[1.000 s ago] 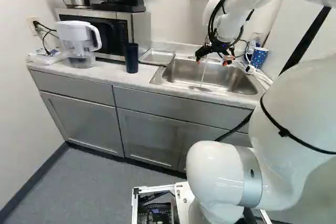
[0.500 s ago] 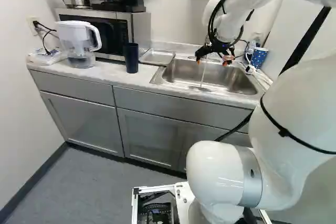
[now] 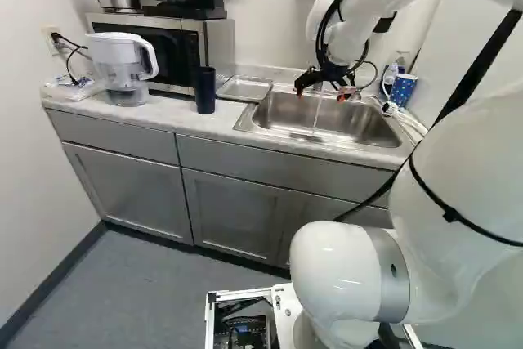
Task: Rinse the cup and place it in the tray
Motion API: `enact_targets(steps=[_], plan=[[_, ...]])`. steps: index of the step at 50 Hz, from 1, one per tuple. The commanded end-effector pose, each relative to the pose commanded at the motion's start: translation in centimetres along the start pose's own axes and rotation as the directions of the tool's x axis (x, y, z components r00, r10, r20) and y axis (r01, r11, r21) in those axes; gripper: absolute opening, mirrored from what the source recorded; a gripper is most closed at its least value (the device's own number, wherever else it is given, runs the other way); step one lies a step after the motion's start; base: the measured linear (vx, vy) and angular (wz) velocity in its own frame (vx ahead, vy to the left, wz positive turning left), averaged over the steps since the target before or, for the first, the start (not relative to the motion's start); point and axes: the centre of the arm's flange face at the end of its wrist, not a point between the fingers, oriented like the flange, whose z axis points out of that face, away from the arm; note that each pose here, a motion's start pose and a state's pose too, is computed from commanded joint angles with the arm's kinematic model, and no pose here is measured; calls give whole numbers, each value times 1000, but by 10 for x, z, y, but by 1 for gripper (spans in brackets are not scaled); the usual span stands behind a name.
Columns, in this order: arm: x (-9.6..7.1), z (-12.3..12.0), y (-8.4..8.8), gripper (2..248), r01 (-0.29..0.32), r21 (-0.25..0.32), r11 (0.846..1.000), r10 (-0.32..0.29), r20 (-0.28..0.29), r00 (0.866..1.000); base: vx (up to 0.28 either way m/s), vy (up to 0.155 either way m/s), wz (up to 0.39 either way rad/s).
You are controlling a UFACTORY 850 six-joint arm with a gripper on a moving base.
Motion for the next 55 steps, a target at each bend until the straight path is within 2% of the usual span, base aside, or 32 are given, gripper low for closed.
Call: enact_targets(steps=[28, 55], plan=[[-9, -7, -45, 247, 85, 61, 995, -85, -7, 996, 0, 0, 0], [-20, -15, -88, 247, 169, 120, 978, -168, -19, 986, 0, 0, 0]])
